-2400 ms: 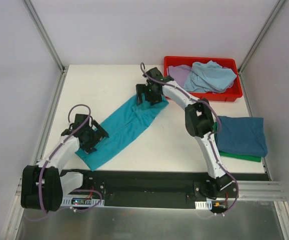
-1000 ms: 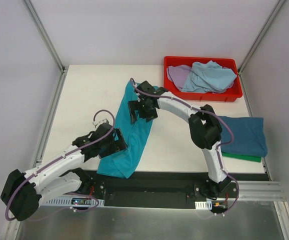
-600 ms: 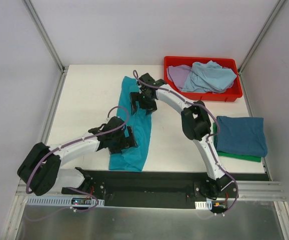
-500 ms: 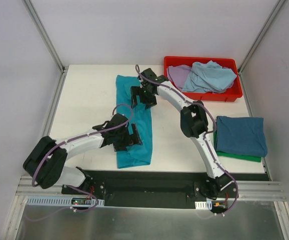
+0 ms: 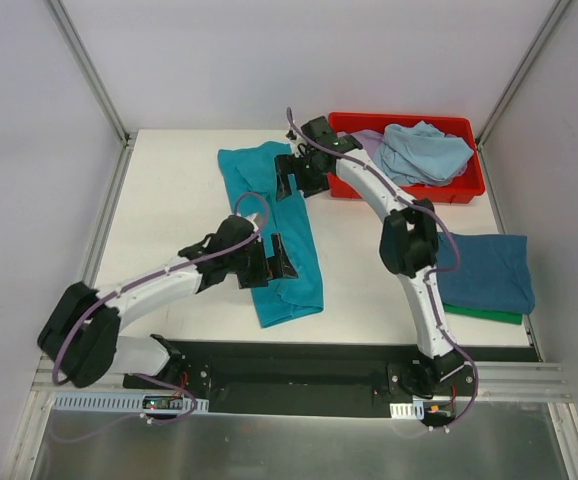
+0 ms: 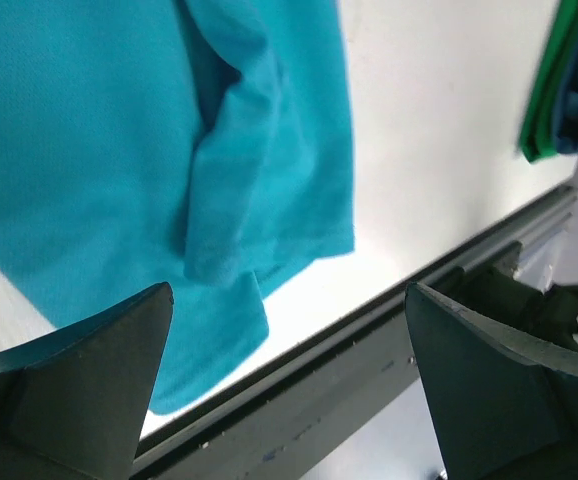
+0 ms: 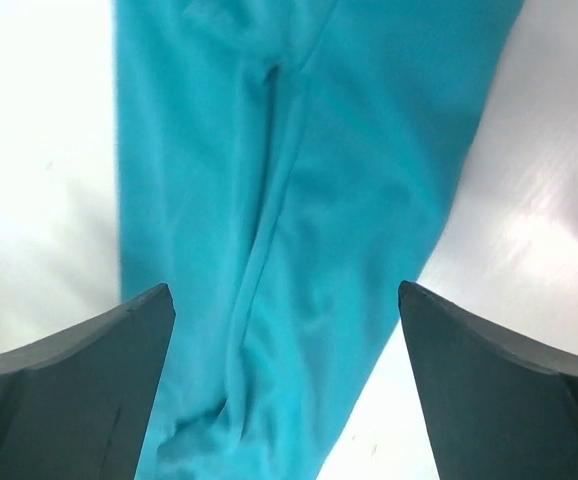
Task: Fold and stack the t-shirts
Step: Rotate the tshirt 100 degrees
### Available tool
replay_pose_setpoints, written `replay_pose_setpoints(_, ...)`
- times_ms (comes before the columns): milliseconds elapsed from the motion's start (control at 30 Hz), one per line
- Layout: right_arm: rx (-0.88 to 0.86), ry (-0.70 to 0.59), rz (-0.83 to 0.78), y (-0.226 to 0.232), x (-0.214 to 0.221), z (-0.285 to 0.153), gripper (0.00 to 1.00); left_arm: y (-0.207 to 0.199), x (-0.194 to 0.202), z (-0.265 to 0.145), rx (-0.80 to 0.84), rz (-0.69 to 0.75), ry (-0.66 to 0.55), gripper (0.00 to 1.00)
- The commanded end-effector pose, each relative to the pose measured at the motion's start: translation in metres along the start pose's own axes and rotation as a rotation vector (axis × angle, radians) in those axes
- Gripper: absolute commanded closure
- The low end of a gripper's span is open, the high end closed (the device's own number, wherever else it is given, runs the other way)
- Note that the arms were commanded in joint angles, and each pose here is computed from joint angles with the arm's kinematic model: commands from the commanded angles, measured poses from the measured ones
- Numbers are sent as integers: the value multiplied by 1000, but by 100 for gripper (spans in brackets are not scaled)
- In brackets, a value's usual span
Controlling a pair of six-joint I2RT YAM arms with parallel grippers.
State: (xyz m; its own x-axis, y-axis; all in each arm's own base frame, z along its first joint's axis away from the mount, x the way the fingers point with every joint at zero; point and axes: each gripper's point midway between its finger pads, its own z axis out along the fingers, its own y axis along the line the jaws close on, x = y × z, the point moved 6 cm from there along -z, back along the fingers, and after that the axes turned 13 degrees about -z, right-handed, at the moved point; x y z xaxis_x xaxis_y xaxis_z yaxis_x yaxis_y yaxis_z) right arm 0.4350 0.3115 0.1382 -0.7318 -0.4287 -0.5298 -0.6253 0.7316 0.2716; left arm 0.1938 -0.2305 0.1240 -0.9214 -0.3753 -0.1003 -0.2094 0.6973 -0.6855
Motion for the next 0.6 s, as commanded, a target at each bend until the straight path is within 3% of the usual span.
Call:
replay_pose_setpoints(0,38,-129,-95,45,-12,-119,4,4,11,-29,49,69,-4,1)
replay_pose_setpoints(100,83,-89,-68,48,37,-133,4,14,23,-37,76,99,24,1)
replay_pose_setpoints(300,-36,-64,84,76,153,-123,1,9,44,-33,188,236,162,1)
replay_pose_setpoints(567,-91,11,137,111,195,-97,27,15,54,-9,196,257,232,1)
